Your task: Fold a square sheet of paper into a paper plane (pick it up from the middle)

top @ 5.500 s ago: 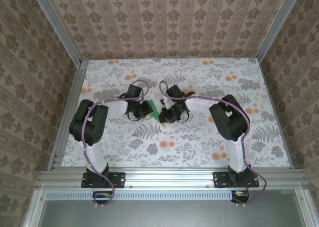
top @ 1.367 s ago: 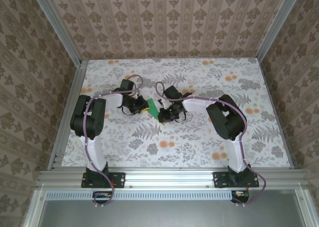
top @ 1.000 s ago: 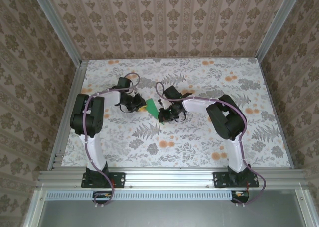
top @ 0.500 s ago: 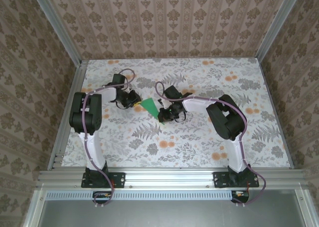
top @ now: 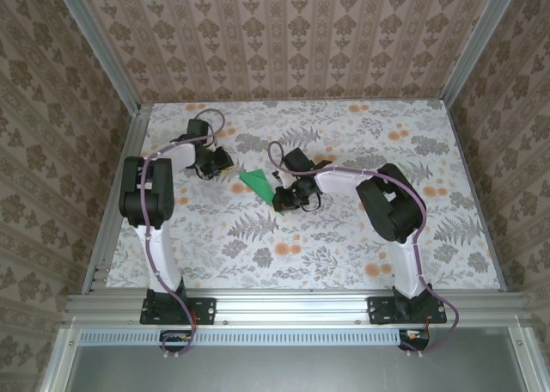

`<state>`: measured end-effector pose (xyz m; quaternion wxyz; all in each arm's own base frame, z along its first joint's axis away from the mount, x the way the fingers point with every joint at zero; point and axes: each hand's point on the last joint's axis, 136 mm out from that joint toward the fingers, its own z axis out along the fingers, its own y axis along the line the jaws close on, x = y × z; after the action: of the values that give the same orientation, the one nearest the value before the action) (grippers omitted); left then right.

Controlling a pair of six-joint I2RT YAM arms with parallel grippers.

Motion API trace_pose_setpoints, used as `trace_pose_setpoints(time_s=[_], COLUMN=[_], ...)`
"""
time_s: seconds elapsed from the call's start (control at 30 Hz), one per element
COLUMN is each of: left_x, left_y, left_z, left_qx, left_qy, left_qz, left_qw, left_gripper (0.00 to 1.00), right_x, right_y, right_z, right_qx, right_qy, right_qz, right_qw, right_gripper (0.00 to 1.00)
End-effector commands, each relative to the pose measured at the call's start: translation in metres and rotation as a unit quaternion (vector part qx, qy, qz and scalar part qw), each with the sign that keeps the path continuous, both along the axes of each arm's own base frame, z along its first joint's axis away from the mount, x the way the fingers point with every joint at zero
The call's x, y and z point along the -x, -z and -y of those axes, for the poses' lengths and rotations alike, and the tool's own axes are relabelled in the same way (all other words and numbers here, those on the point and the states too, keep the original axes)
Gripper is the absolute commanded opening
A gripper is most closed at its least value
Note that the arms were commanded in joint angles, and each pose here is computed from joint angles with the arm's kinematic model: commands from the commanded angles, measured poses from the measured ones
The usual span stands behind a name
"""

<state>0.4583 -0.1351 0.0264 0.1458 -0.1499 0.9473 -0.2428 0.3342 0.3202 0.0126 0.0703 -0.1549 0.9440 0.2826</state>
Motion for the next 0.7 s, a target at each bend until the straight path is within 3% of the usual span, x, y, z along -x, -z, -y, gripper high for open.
trace_pose_setpoints(time_s=[0.0,0.27,0.47,0.67], left_x=[-0.001,0.045,0.089,0.121], left_y=[-0.027,-0.059,-0.055,-0.048], left_z=[-0.013,0.012,0.047,0.078], left_qx=[-0.027,-0.026,-0.018,0.0], left_qy=[-0.004,0.016,0.055,0.095], left_qz=[0.026,0.061,0.066,0.086], left_qw=[0.999,0.998,0.996,0.992], left_gripper=[0.21,0.22,0.21,0.19], right_x=[0.028,0.02,0.025,0.039], right_y=[0.037,0.004,-0.011,0.0], right_z=[0.044,0.026,0.02,0.03], right_qx=[0.103,0.049,0.017,0.025], right_qy=[0.019,0.018,0.011,0.012], right_qz=[-0.051,-0.024,-0.02,-0.042], right_qw=[0.993,0.998,1.0,0.999], right_gripper=[0.12,0.13,0.13,0.13])
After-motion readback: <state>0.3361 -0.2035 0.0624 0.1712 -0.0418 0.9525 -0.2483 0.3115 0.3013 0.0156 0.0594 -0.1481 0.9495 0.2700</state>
